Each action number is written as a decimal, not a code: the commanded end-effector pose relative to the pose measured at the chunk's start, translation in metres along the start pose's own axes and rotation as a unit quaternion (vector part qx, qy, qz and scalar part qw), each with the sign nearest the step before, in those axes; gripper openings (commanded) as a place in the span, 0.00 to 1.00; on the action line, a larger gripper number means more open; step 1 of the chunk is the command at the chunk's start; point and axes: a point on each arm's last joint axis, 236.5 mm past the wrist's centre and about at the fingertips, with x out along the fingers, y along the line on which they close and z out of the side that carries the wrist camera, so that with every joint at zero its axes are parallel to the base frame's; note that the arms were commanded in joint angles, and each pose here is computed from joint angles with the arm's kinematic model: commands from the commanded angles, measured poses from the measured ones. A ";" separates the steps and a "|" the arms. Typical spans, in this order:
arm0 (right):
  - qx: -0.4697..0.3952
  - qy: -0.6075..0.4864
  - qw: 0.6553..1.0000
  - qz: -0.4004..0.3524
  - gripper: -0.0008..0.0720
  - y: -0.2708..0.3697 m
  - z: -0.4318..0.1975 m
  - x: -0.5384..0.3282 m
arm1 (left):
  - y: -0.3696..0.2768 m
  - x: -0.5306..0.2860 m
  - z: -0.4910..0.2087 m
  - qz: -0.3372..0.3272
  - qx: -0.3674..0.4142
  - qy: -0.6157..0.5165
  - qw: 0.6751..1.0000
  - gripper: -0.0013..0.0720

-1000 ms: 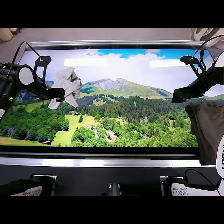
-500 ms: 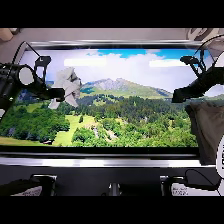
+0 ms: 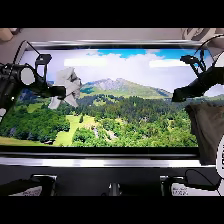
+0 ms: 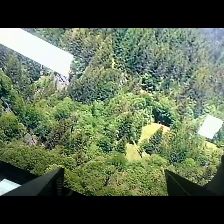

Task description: Fold the shirts.

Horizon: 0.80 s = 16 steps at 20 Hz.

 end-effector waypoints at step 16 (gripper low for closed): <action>0.001 -0.085 0.996 -0.038 0.93 -0.018 0.040 -0.003 | 0.053 0.184 0.050 0.030 -0.060 0.087 0.994 0.97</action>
